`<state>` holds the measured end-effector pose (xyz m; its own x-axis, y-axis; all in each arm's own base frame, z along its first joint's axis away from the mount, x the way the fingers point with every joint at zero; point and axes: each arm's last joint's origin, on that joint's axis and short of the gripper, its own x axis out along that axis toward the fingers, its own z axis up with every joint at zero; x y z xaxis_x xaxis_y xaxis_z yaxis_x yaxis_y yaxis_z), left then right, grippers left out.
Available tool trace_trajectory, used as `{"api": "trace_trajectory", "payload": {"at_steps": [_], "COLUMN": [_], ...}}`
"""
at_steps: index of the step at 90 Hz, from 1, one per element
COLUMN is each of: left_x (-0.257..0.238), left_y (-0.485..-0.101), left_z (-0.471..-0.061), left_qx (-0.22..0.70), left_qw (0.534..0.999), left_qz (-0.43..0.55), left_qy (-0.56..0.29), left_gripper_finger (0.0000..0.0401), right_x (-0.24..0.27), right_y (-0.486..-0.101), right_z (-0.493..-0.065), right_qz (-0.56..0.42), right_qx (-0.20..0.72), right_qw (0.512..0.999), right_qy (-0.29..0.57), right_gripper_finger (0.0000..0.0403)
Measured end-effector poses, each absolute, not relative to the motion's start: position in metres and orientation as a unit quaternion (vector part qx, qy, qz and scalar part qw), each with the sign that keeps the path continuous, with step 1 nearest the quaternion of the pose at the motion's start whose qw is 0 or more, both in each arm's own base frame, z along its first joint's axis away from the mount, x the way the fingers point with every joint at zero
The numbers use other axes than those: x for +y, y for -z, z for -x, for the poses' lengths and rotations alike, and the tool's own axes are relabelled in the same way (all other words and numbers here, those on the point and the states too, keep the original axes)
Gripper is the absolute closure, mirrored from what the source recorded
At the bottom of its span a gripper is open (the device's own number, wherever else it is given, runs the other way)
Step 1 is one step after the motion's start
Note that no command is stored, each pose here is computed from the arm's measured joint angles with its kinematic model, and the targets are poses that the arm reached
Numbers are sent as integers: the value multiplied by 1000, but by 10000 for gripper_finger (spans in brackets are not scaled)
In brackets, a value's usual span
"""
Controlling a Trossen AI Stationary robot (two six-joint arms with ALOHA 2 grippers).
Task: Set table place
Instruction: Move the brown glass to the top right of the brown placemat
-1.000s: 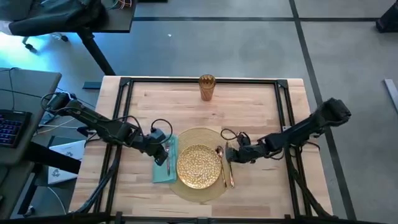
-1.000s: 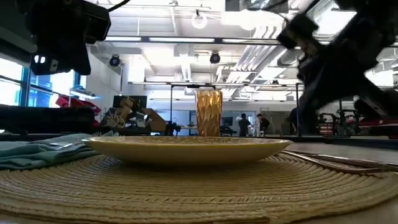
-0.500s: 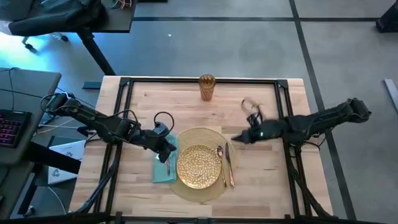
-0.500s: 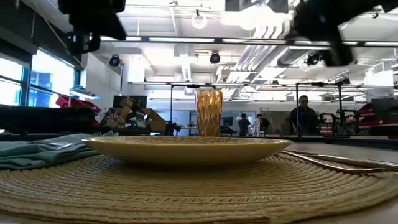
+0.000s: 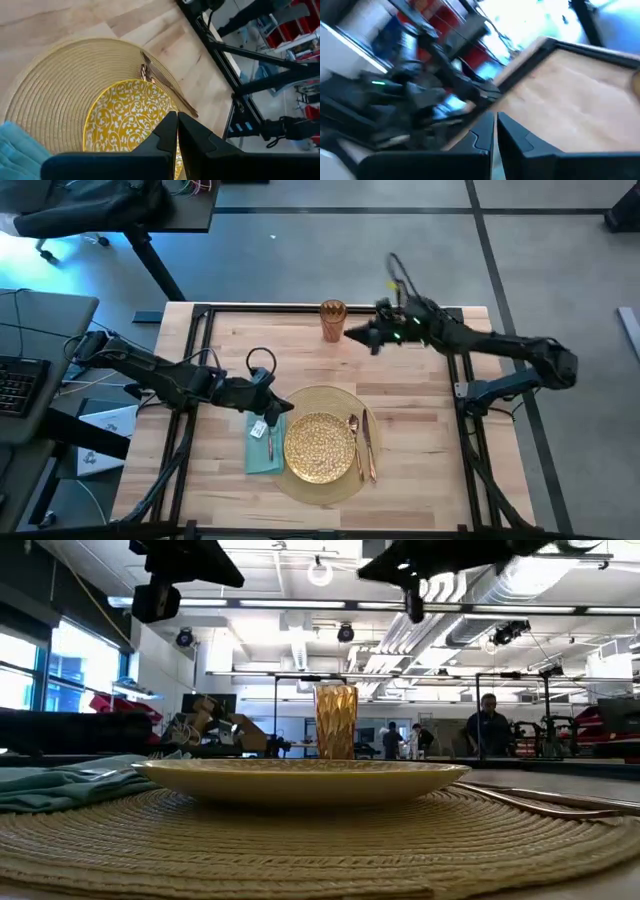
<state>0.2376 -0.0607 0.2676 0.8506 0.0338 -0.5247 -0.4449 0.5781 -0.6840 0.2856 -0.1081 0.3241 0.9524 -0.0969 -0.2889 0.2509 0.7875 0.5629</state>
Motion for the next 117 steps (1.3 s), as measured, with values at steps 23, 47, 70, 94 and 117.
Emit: {"api": "trace_trajectory", "payload": {"at_steps": [23,47,70,94,117], "left_x": [-60,-59,-57,-57,-55], "left_y": [-267,-267,-267,-267,-267], "left_z": [-237,-238,-238,-238,-238], "left_qx": [234,231,216,213,197], "left_qw": [849,844,845,846,854], "left_qz": [451,460,458,455,440], "left_qy": [-146,-151,-172,-177,-197], "left_gripper_finger": [401,401,401,401,401], "right_x": [-159,-189,-205,-196,-153], "right_y": [-322,-290,-259,-252,-284], "right_z": [-349,-402,-419,-413,-387], "right_qz": [-143,-90,-103,-113,-131], "right_qx": [313,478,547,589,658], "right_qw": [927,858,813,793,738], "right_qy": [149,169,174,113,71], "right_gripper_finger": [290,208,235,390,401]}}
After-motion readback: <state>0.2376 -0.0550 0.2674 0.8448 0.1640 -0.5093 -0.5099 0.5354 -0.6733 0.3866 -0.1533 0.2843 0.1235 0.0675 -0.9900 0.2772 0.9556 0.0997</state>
